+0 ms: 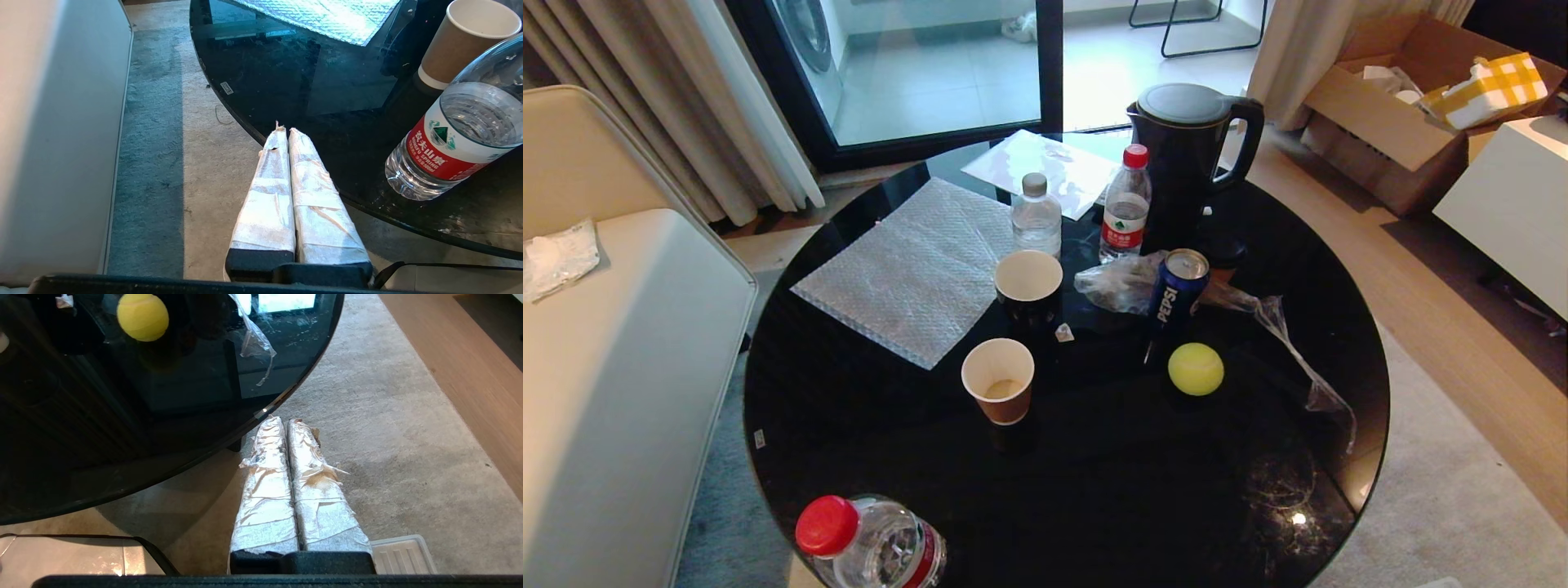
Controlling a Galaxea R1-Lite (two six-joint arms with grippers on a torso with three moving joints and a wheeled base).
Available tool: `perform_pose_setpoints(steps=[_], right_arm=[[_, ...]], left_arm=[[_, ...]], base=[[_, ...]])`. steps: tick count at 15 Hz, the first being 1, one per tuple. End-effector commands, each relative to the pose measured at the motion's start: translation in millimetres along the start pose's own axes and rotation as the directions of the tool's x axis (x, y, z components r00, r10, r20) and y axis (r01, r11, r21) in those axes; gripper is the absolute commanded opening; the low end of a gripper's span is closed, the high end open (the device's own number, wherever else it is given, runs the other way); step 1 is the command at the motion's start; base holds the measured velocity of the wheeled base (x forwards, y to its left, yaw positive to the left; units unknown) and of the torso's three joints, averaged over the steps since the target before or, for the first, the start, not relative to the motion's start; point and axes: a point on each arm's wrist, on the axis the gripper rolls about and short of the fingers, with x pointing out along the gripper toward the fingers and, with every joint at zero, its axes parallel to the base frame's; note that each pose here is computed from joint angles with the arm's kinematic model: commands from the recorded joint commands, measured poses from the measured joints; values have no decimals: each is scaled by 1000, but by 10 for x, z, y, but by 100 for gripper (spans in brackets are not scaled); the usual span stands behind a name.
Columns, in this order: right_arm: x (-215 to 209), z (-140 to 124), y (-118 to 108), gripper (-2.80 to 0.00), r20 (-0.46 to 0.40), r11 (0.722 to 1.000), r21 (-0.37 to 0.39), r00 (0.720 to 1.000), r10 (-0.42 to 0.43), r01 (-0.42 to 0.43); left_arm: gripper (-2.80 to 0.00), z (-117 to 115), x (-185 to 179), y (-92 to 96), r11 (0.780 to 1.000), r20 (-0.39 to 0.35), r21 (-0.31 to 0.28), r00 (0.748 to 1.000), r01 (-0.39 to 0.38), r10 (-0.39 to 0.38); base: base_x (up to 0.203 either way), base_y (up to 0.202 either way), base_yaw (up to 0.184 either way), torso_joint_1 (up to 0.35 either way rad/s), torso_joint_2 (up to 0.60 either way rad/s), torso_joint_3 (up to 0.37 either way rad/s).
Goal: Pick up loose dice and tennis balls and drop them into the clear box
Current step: Pick up the ball on the table
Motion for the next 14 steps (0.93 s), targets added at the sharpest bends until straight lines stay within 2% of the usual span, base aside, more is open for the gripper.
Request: perform_pose_setpoints(steps=[1, 2, 4, 6, 8, 11, 14], right_arm=[[-12, 51, -2, -280, 16, 1000, 3, 1000, -3, 3], [-45, 203, -7, -280, 41, 1000, 6, 999, -1, 1], [-35, 579, -19, -280, -8, 1000, 10, 1000, 9, -9], [217, 1003, -32, -280, -161, 1000, 23, 987, 20, -17], [644, 1226, -35, -280, -321, 999, 37, 946, 42, -32], [1423, 1282, 1, -280, -473, 995, 65, 876, 97, -75], [2219, 1240, 220, -280, -501, 978, 160, 843, 195, -131]], left_arm=[[-280, 0, 1, 0, 1000, -1, 0, 1000, 0, 0], [-280, 0, 1, 0, 1000, -1, 0, 1000, 0, 0], [-280, 0, 0, 0, 1000, 0, 0, 1000, -1, 1], [-280, 0, 0, 0, 1000, 0, 0, 1000, 0, 0], [-280, 0, 1, 0, 1000, -1, 0, 1000, 0, 0], [-280, 0, 1, 0, 1000, -1, 0, 1000, -1, 1], [-280, 0, 1, 0, 1000, -1, 0, 1000, 0, 0]], base=[[0, 0, 0, 5, 2, -27], [0, 0, 0, 0, 0, 0], [0, 0, 0, 0, 0, 0], [0, 0, 0, 0, 0, 0], [0, 0, 0, 0, 0, 0], [0, 0, 0, 0, 0, 0], [0, 0, 0, 0, 0, 0]])
